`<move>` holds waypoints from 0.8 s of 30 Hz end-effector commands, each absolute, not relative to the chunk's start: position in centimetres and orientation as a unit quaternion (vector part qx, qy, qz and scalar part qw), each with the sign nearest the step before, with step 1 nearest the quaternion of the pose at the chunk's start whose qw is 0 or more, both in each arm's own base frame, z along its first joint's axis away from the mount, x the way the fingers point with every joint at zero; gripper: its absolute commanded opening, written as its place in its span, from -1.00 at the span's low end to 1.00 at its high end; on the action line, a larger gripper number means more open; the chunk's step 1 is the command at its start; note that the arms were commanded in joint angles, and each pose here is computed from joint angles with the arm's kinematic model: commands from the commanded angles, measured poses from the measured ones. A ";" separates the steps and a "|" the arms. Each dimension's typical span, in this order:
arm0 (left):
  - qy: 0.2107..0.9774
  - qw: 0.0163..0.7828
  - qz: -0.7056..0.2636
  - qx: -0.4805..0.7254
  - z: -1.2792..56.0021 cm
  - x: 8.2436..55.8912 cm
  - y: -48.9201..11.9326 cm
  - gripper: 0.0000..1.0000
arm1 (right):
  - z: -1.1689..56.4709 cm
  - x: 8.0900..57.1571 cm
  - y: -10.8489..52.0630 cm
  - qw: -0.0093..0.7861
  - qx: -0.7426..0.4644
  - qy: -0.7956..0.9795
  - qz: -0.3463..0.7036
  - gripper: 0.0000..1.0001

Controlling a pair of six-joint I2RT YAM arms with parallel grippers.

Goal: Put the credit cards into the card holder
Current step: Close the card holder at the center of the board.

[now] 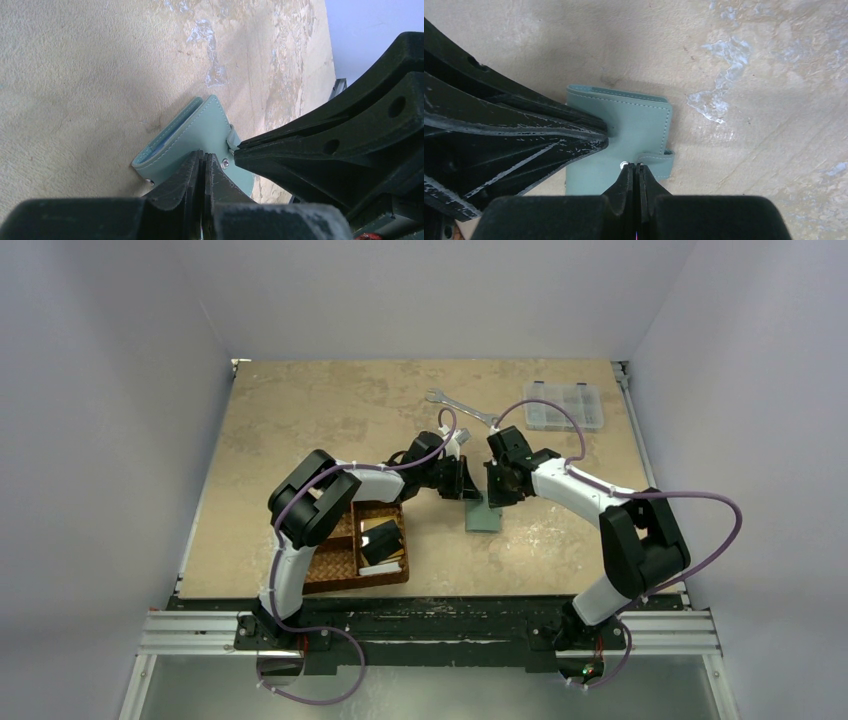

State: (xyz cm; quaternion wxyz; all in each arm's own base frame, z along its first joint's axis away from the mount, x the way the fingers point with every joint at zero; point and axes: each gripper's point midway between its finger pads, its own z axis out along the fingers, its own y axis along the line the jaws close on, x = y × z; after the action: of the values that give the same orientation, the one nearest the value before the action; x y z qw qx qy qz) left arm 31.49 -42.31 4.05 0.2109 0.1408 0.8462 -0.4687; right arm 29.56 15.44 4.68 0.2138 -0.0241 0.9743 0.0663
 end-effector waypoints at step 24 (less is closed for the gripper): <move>0.871 0.171 -0.437 0.144 0.5 29.6 -41.4 -1.00 | 4.0 29.0 15.9 0.199 -0.053 0.975 0.080 -1.00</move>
State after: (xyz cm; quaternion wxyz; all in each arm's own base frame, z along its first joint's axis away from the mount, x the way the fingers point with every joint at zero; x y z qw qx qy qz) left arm 31.48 -42.30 4.03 0.2106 0.1409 0.8463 -0.4686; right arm 29.31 16.31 4.65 0.2086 -0.0461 0.9726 0.0915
